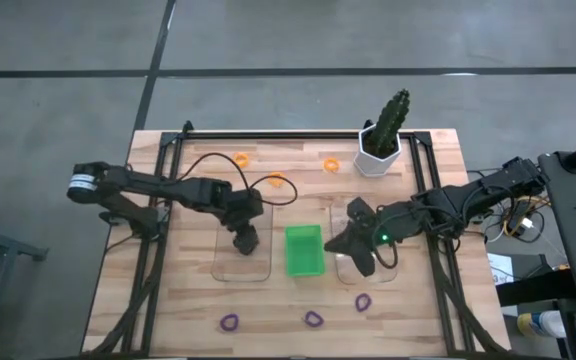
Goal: Sort spring keychains
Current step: Put the right violet spring keychain into the right transparent bin
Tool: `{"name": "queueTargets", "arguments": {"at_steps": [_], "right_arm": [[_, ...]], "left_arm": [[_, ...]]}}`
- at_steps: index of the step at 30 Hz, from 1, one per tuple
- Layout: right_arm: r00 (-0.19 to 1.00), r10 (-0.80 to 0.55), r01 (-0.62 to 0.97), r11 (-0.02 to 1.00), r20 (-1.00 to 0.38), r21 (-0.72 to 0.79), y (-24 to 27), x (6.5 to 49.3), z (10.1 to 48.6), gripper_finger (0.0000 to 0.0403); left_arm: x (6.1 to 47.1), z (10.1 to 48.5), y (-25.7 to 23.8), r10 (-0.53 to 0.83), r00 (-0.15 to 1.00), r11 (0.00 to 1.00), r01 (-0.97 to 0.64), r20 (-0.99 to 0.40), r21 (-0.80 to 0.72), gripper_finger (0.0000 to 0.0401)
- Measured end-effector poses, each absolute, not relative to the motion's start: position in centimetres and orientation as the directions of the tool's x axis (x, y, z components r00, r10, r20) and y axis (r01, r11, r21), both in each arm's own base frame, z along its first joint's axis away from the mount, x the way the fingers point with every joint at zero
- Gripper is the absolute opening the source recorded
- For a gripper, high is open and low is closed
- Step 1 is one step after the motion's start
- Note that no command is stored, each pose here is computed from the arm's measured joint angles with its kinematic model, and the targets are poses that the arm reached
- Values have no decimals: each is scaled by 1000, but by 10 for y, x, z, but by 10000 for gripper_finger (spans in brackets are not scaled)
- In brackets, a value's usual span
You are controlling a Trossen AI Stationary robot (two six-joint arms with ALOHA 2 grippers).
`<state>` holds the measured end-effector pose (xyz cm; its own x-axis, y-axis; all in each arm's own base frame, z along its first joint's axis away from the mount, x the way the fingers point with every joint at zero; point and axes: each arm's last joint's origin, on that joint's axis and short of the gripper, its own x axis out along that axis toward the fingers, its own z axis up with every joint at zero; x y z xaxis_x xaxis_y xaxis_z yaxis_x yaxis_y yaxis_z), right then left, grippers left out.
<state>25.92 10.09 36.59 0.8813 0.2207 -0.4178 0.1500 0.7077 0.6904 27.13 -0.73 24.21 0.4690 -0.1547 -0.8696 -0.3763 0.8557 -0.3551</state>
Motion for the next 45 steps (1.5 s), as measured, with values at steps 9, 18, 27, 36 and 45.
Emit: {"name": "queueTargets", "arguments": {"at_steps": [9, 18, 27, 36, 45], "right_arm": [[759, 467, 135, 570, -454, 811, 117, 251, 362, 43], [480, 586, 513, 416, -653, 751, 148, 218, 340, 43], [396, 529, 729, 315, -750, 607, 183, 181, 318, 72], [467, 386, 858, 21, -795, 514, 205, 154, 280, 174], [468, 338, 859, 42, -816, 510, 235, 177, 230, 193]], "left_arm": [[285, 283, -9, -162, 580, 863, -309, -798, -399, 138], [293, 330, -14, -168, 690, 856, -252, -704, -451, 138], [295, 363, -14, -141, 763, 844, -241, -631, -479, 138], [293, 396, -16, -151, 822, 865, -159, -548, -476, 138], [284, 425, -23, -225, 856, 901, 1, -465, -434, 138]]}}
